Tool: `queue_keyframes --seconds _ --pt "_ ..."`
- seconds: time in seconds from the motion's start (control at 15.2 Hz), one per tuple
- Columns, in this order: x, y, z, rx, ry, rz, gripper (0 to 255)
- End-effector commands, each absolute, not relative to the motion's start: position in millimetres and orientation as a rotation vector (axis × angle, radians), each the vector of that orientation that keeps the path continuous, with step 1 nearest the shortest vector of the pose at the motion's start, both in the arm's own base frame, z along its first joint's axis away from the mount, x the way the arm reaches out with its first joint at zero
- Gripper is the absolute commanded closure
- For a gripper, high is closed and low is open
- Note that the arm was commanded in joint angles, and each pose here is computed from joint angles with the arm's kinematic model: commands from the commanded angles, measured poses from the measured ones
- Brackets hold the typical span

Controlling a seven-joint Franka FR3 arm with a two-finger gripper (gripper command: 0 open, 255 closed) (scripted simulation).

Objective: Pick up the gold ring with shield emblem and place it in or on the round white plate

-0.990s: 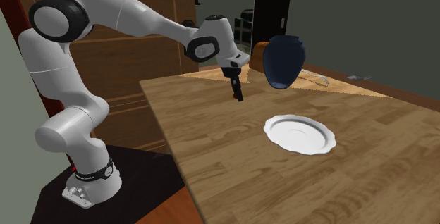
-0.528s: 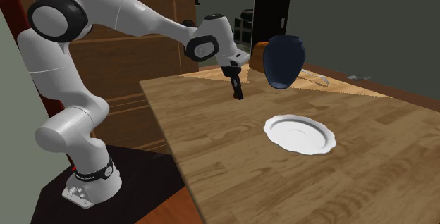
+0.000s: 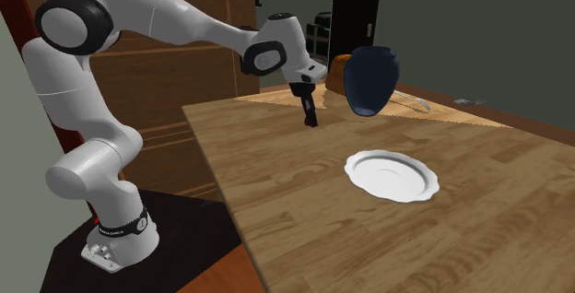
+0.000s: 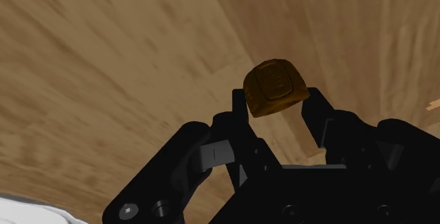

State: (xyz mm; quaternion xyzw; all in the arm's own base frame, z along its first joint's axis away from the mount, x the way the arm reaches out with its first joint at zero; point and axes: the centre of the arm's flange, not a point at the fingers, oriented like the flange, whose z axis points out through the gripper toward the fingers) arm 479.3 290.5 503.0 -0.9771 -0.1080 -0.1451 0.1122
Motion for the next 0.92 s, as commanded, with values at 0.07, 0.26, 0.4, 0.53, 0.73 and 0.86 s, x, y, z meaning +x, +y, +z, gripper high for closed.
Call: queue_keyframes --seconds 0.07,0.26,0.4,0.53,0.73,0.86 --pt "479.8 290.8 518.6 -2.868 -0.317 -0.425 255" --pt "479.8 290.8 534.4 -2.868 -0.317 -0.425 255" --pt "479.8 290.8 545.0 -2.868 -0.317 -0.425 255" --pt "479.8 290.8 555.5 -2.868 -0.317 -0.425 255" --pt "479.8 290.8 571.4 -2.868 -0.317 -0.425 255" --pt "488.7 281.0 573.6 -2.868 -0.317 -0.425 255"
